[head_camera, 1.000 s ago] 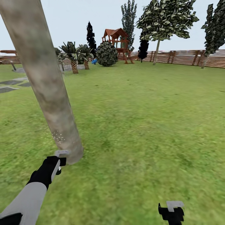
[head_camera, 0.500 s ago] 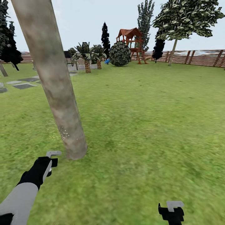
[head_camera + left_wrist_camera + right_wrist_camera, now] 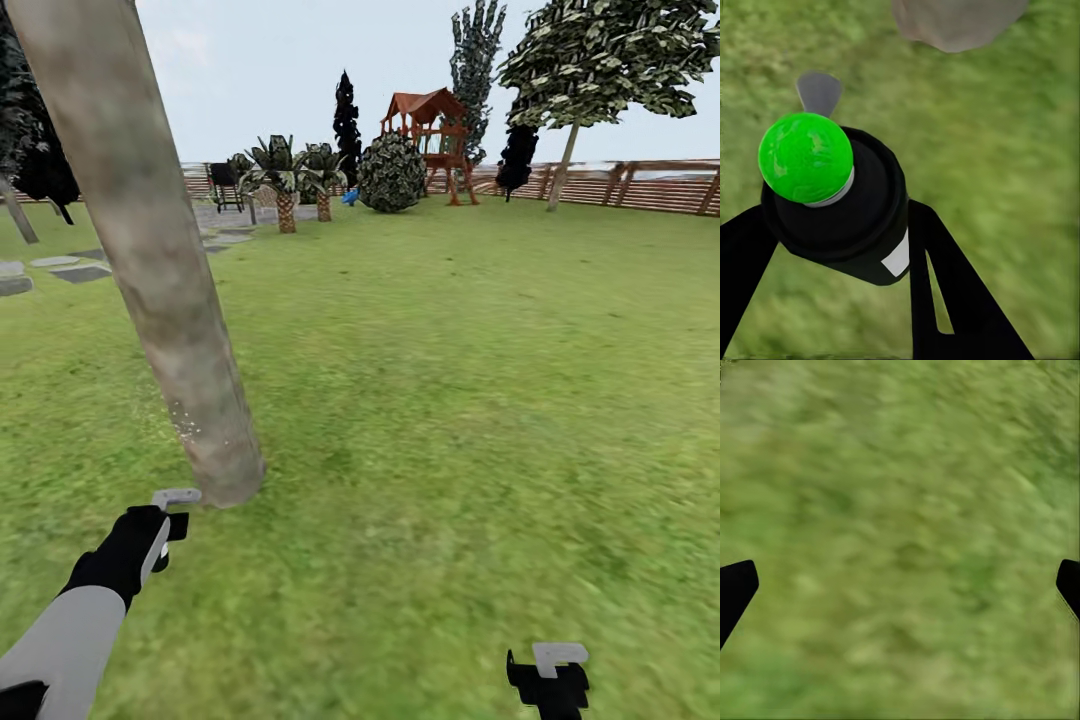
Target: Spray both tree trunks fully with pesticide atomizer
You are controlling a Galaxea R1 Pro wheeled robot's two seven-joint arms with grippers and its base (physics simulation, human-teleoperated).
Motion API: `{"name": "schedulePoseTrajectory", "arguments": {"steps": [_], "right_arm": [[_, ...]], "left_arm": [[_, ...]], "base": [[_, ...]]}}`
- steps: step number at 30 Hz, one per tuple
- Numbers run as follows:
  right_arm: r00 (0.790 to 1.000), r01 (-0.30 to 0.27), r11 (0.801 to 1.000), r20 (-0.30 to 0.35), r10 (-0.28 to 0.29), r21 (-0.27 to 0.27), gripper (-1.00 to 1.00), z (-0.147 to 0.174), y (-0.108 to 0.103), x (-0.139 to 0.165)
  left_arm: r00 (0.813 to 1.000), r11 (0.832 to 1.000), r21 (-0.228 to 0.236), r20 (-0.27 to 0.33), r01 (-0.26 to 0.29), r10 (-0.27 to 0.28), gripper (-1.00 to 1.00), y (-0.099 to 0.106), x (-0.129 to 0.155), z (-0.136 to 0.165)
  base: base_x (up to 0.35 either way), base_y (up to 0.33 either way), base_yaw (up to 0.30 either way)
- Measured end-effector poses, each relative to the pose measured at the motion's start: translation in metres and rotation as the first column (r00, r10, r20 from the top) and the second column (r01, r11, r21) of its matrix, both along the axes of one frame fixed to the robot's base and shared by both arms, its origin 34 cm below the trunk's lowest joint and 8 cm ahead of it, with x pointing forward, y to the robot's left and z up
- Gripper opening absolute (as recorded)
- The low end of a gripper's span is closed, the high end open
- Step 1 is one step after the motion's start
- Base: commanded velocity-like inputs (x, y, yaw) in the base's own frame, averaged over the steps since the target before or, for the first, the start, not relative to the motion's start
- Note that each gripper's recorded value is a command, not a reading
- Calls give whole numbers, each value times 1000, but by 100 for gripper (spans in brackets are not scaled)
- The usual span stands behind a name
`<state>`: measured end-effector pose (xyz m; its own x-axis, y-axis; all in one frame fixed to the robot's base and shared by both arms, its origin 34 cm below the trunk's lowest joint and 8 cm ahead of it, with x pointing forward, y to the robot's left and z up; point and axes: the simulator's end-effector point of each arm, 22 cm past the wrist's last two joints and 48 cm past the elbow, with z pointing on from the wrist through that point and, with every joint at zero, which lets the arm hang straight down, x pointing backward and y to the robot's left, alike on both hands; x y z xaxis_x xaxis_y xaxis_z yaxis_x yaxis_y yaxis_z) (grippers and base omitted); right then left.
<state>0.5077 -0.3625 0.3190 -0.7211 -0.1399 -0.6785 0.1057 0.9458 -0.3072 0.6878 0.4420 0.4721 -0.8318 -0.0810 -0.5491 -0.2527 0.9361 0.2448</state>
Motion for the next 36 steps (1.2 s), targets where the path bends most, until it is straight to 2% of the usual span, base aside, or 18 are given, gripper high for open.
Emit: {"name": "schedulePoseTrajectory", "arguments": {"steps": [9, 13, 16, 22, 27, 36], "right_arm": [[1000, 0, 1000, 0, 0, 0, 100, 0, 0, 0], [1000, 0, 1000, 0, 0, 0, 100, 0, 0, 0], [1000, 0, 1000, 0, 0, 0, 100, 0, 0, 0], [1000, 0, 1000, 0, 0, 0, 100, 0, 0, 0], [1000, 0, 1000, 0, 0, 0, 100, 0, 0, 0], [1000, 0, 1000, 0, 0, 0, 100, 0, 0, 0]], "left_arm": [[1000, 1000, -5, 18, -1, 1, -100, -3, 6, 6], [999, 999, -19, 30, 32, -32, -100, -25, 19, 12], [995, 998, -17, 82, 62, -61, -100, -41, 49, 41], [991, 998, -28, 122, 62, -59, -100, -47, 89, 95], [991, 998, -21, 123, 59, -56, -100, -44, 90, 98], [992, 998, -19, 117, 60, -57, -100, -44, 88, 95]], "base": [[167, -177, 272], [11, -6, 81], [1, -1, 8], [0, 0, 0], [86, 0, 0], [324, -17, 79]]}}
